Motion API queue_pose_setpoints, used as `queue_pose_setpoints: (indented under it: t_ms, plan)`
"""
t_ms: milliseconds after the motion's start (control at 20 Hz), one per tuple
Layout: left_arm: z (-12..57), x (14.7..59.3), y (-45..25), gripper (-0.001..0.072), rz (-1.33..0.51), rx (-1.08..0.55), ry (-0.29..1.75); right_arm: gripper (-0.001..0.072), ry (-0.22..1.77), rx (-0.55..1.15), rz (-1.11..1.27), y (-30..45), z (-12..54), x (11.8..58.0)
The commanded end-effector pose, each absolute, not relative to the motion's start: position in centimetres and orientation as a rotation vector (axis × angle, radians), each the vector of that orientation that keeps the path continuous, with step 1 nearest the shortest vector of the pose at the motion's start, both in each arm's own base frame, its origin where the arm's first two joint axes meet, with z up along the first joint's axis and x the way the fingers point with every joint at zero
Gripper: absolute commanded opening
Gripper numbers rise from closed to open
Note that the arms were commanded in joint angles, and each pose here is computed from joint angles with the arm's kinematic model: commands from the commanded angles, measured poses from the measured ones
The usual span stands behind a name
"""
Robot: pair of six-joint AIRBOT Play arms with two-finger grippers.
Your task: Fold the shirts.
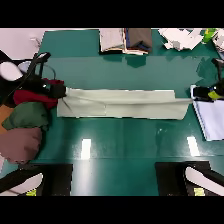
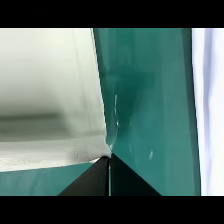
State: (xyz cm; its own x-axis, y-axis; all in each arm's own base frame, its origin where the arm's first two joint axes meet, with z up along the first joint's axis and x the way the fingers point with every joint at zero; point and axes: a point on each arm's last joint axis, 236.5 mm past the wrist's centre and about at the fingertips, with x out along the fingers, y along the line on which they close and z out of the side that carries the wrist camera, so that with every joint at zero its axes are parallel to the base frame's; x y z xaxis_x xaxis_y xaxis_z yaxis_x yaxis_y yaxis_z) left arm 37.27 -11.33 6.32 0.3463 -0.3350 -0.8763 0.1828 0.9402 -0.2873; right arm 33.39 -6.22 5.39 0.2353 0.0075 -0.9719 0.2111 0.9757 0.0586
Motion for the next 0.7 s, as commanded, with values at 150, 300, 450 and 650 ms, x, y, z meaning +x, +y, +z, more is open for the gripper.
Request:
queue_pose_setpoints:
  t_ms: [150, 300, 450, 650]
  plan:
    - [1.3, 44.6, -10.6, 0.0023, -0.271, -0.123, 1.121, 0.0009, 1.322, 0.177, -0.045, -3.7, 2.1, 42.4]
    - [0.6, 45.5, -10.5, 0.0024, -0.259, -0.128, 1.106, 0.001, 1.362, 0.171, -0.02, -2.5, 0.0, 44.1]
    - [0.6, 45.5, -10.5, 0.0054, -0.259, -0.129, 1.105, 0.0016, 1.375, 0.173, -0.011, -2.2, -1.0, 45.3]
    - [1.6, 45.4, -10.7, 0.0429, -0.266, -0.137, 1.115, 0.0316, 1.297, 0.288, 0.056, -1.1, 1.1, 46.9]
